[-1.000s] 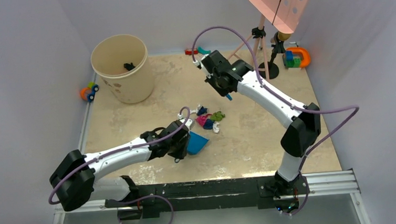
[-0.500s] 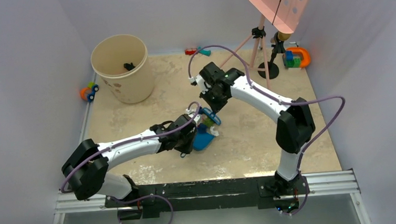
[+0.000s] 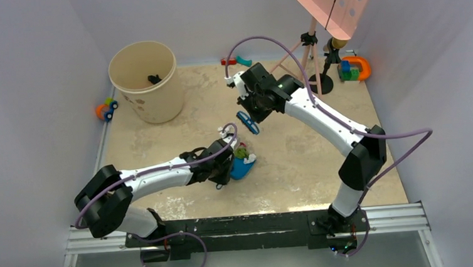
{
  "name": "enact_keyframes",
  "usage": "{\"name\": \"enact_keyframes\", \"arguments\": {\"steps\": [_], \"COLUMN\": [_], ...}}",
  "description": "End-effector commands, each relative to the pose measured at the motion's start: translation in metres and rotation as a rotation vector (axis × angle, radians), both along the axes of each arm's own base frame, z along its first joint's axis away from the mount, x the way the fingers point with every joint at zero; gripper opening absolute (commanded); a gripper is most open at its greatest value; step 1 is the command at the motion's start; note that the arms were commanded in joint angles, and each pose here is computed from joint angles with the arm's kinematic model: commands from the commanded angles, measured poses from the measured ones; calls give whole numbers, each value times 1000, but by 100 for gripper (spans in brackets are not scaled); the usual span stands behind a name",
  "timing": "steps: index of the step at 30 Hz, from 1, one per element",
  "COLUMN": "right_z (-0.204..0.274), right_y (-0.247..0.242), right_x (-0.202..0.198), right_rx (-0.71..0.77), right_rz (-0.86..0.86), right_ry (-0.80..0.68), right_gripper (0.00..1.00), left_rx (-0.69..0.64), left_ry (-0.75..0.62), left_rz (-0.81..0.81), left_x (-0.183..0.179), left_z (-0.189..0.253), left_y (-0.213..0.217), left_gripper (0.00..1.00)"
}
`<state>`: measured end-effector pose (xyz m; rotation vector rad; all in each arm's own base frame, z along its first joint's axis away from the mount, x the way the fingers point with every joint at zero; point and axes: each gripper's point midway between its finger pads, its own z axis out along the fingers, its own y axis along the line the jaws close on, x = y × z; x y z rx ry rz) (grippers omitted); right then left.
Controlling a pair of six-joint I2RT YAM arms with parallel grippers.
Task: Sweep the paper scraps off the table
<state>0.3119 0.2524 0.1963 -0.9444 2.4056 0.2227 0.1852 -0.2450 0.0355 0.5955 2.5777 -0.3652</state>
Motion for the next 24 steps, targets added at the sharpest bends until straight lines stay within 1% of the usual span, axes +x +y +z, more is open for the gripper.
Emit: {"name": "enact_keyframes", "arguments": {"steps": [1,6,8,11,13,17,19,21,24], "right_z": [23,7,-2,-17,-25,-48,-56,-64,-70], "right_y": [-14,6,12,24,36,66,74,74,68], "right_x": [57,98,113,120,119,85,64,42,11], "right_rx": [-127,-242,-320,-431,-472,-434,-402,-379,-349], "right_rz": [-102,3,33,141,201,418,504,583,650], "right_ry": [-224,-317,-371,-418,-458,-398,-343,-264,-142], "right_gripper": [0,0,0,0,0,0,0,0,0], "left_rx": [-58,-59,-71,-74,-66,-80,-88,-88,-84], "left_ry": [23,87,100,104,104,109,111,113,109], "left_rz": [75,174,199,214,220,224,229,234,240], "left_x": [-7,-15,-15,-13,-10,-4,-2,0,5], "left_z": [-4,-10,-8,-4,-2,0,-1,-3,-5], "left_y": [5,21,25,29,32,33,34,36,39], "left_gripper": [0,0,0,0,0,0,0,0,0]}}
